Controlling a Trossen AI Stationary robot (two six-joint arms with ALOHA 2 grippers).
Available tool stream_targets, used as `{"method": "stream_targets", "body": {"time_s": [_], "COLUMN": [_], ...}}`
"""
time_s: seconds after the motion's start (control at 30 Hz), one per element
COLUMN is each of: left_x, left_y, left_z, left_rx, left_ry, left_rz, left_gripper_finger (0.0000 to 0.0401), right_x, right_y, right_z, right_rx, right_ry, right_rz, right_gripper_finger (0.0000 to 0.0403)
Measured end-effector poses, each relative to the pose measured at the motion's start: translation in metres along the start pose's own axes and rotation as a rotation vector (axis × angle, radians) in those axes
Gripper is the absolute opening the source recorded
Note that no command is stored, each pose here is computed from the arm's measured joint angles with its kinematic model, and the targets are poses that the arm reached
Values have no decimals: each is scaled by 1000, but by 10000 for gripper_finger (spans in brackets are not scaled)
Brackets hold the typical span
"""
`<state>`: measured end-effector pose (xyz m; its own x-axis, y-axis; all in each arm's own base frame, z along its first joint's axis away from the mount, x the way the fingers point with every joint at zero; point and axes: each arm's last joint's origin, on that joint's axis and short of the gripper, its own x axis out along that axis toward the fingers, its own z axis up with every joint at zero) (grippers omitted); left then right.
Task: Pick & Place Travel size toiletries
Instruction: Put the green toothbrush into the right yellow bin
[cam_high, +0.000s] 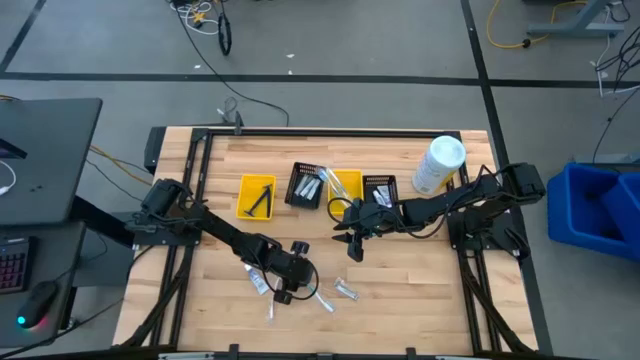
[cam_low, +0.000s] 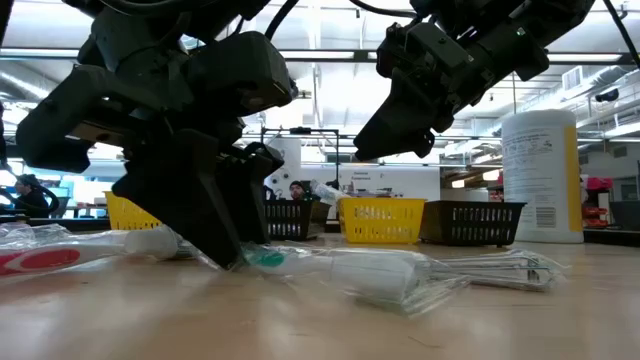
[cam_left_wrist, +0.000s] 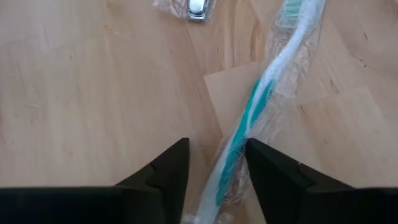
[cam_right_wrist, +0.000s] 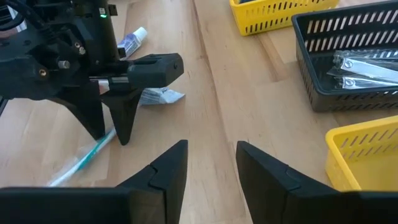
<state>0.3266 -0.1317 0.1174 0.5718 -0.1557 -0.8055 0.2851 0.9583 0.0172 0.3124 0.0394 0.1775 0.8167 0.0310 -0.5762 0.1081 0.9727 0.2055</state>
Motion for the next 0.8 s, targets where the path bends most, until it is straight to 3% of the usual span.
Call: {"method": "stream_targets", "body": {"time_s": [0.27, 0.37, 0.8], "left_x": [0, -2, -39], "left_y": [5, 6, 15], "left_z": [1, 3, 38], "left_rx": [9, 62, 339], "left_ry": [-8, -4, 204], "left_rz": [15, 20, 306], "left_gripper_finger": [62, 38, 36], "right_x": [0, 0, 0], "right_y": [0, 0, 3], "right_z": [0, 0, 0], "right_rx": [-2, -2, -5], "right_ry": [1, 1, 9], "right_rz": [0, 0, 52], "right_gripper_finger": [160, 165, 178]}}
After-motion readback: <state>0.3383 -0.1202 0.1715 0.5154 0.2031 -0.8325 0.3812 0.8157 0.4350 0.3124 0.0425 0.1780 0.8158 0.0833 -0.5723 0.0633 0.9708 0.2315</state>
